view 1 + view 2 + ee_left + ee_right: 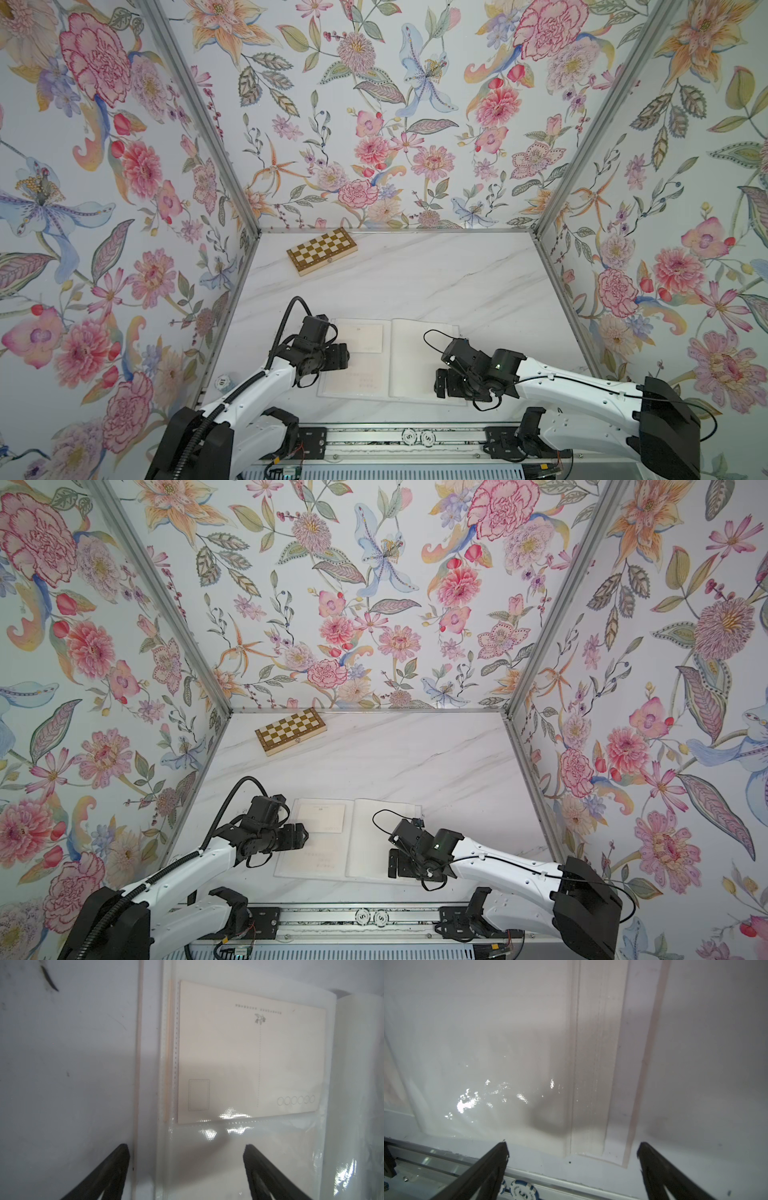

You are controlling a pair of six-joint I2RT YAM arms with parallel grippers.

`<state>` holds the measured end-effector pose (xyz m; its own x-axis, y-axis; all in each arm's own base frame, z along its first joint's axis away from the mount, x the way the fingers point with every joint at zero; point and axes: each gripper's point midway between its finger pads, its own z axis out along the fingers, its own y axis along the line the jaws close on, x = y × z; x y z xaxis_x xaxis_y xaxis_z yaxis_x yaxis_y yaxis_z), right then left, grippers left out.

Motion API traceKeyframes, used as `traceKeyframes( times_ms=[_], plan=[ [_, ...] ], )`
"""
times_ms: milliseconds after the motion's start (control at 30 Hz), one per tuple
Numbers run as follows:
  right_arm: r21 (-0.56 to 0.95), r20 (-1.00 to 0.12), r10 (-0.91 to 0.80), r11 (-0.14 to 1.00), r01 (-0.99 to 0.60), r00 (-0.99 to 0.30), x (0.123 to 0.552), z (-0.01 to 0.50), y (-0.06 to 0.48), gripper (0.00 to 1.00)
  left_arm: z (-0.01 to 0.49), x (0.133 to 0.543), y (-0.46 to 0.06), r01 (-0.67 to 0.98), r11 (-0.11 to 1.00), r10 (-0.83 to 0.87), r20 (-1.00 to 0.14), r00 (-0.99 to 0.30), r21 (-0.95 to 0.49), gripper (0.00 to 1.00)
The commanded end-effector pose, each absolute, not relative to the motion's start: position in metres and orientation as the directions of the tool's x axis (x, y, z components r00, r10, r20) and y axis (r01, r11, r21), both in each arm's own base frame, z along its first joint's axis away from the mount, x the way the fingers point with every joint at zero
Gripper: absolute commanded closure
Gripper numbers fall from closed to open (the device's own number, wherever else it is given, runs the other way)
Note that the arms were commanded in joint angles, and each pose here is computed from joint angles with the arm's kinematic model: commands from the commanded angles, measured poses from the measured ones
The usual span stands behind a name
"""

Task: Place the photos into the photo albums
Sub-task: Close the photo album at the center of the board.

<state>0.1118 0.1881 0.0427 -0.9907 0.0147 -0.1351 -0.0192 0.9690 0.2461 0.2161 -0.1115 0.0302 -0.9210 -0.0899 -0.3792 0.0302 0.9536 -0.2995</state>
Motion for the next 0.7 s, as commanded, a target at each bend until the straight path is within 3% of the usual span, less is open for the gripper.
traceKeyframes(
  times_ms=[0, 667],
  plan=[
    [0.21, -0.119, 0.04, 0.978, 0.014, -0.992, 0.103, 0.036, 0.178, 0.01, 0.017, 0.201, -0.118, 0.023, 0.944, -0.089, -0.321, -0.943, -0.33, 0.15],
    [0.194, -0.086, 0.067, 0.98, 0.049, -0.994, 0.09, 0.023, 0.169, 0.01, 0.027, 0.195, -0.117, 0.015, 0.942, -0.109, -0.347, -0.931, -0.335, 0.16]
  ],
)
